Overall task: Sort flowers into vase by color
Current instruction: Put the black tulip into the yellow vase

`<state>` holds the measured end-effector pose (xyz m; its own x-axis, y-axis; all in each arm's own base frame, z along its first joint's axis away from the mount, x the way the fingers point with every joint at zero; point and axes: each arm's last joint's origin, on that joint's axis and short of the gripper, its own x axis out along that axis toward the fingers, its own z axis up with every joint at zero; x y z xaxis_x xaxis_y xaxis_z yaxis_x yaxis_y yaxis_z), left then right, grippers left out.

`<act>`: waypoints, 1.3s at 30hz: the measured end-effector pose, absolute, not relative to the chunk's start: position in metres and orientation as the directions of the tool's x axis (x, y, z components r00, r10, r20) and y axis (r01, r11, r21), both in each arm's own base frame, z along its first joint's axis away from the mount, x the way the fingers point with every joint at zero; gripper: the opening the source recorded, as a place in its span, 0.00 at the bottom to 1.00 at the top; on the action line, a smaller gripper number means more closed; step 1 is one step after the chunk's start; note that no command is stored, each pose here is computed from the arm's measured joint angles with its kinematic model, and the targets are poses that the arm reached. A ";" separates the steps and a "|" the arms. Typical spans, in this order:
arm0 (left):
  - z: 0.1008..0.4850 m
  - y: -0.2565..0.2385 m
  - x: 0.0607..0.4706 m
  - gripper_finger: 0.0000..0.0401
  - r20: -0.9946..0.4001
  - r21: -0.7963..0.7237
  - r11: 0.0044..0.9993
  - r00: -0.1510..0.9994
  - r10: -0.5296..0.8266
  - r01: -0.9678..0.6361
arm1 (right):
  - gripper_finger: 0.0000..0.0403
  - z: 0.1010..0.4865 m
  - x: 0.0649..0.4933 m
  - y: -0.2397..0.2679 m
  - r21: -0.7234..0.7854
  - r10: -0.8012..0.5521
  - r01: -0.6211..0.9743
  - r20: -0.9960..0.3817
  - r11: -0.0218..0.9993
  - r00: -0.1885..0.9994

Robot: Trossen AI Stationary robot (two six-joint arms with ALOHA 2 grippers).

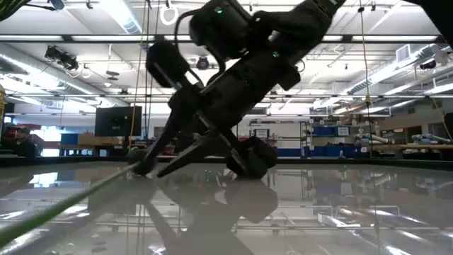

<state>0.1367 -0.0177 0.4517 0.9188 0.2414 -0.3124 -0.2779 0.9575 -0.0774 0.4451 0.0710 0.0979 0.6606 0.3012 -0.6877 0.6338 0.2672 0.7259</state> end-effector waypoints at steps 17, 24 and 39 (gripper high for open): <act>0.446 -0.017 0.134 0.26 -0.368 -0.076 0.953 0.897 0.246 -0.293 | 0.27 0.117 0.461 0.082 0.636 0.171 0.522 -0.712 0.567 0.681; 0.445 -0.017 0.134 0.26 -0.382 -0.066 0.954 0.890 0.248 -0.294 | 0.43 0.120 0.459 0.105 0.466 0.049 0.380 -0.680 0.799 0.732; 0.430 -0.017 0.135 0.26 -0.511 -0.012 0.949 0.818 0.264 -0.314 | 0.50 0.133 0.467 0.116 0.322 0.023 0.179 -0.536 0.930 0.844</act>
